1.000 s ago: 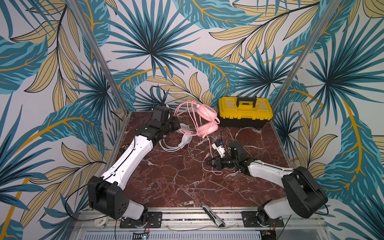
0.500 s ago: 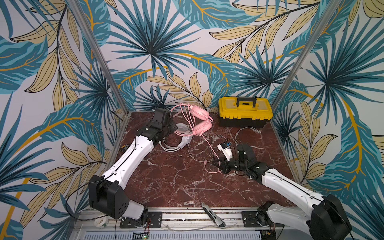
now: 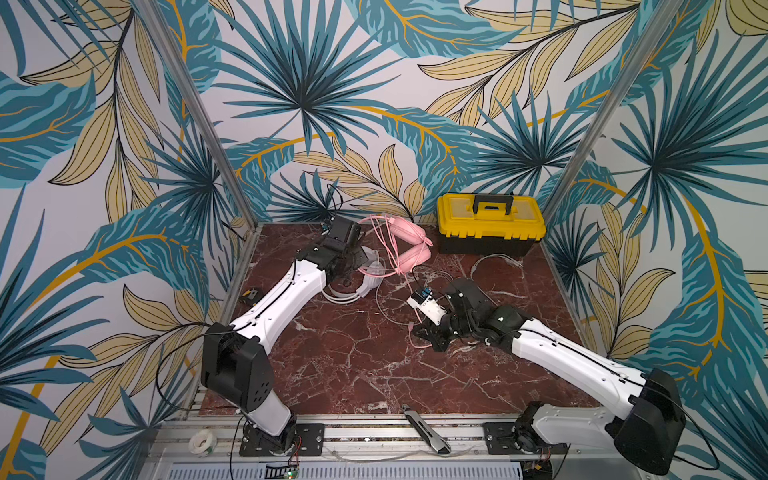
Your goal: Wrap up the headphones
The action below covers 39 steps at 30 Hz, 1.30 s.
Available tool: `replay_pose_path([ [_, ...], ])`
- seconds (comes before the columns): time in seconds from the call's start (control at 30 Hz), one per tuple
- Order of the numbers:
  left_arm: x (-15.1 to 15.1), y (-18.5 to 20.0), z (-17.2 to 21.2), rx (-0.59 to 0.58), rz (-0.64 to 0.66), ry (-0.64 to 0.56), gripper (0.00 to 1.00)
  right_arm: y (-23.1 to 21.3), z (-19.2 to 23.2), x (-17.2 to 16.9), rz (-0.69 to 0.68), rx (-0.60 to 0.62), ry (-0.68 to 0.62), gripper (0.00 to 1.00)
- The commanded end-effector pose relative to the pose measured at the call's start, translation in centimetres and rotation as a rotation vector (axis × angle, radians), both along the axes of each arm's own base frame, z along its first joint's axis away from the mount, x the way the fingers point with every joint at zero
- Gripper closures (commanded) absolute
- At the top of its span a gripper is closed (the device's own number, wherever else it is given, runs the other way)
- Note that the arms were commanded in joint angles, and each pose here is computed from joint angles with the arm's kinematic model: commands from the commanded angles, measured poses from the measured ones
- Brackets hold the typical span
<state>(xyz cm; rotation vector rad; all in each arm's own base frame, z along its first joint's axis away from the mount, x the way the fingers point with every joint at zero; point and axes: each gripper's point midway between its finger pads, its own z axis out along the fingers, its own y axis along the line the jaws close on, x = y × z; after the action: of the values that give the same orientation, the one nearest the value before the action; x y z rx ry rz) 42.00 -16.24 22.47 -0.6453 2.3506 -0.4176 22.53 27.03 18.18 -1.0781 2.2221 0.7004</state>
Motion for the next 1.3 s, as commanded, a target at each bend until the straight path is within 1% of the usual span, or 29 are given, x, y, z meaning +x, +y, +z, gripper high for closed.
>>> replay_pose_path([
  [0.0, 0.9, -0.5, 1.2, 0.031, 0.000, -0.036, 1.00, -1.0, 0.7, -1.0, 0.081, -0.082, -0.045, 1.00],
  [0.1, 0.1, -1.2, -0.4, 0.075, -0.045, 0.019, 1.00, -1.5, 1.5, -1.0, 0.128, -0.143, -0.082, 1.00],
  [0.3, -1.8, -2.6, -3.3, 0.114, -0.161, 0.136, 1.00, -1.9, 2.8, -0.3, 0.211, -0.222, -0.166, 1.00],
  [0.53, -3.3, -4.0, -4.7, 0.233, -0.332, 0.232, 1.00, -2.4, 3.8, 1.5, 0.281, -0.359, -0.237, 1.00],
  [0.6, -3.5, -4.3, -4.8, 0.267, -0.371, 0.250, 1.00, -2.4, 4.3, 1.8, 0.301, -0.382, -0.255, 1.00],
  [0.67, -3.5, -4.4, -5.1, 0.289, -0.388, 0.270, 1.00, -2.2, 4.7, 1.9, 0.329, -0.388, -0.267, 1.00],
  [0.73, -3.4, -4.6, -5.2, 0.284, -0.392, 0.279, 1.00, -1.8, 5.1, 1.6, 0.367, -0.379, -0.258, 0.99],
  [0.87, -3.0, -5.7, -5.3, 0.222, -0.378, 0.289, 1.00, -0.3, 5.2, 0.2, 0.457, -0.318, -0.198, 0.99],
  [0.93, -2.7, -6.5, -5.2, 0.186, -0.383, 0.294, 1.00, 0.2, 5.1, -0.3, 0.479, -0.294, -0.185, 0.99],
  [1.03, -2.4, -7.7, -5.1, 0.150, -0.413, 0.296, 1.00, 0.7, 5.5, -0.5, 0.472, -0.255, -0.201, 0.99],
  [1.13, -2.6, -7.9, -5.6, 0.168, -0.444, 0.304, 1.00, 0.9, 6.3, -0.2, 0.458, -0.227, -0.242, 1.00],
  [1.27, -3.4, -8.2, -6.3, 0.196, -0.524, 0.324, 1.00, -0.1, 6.2, 1.0, 0.433, -0.310, -0.302, 1.00],
])
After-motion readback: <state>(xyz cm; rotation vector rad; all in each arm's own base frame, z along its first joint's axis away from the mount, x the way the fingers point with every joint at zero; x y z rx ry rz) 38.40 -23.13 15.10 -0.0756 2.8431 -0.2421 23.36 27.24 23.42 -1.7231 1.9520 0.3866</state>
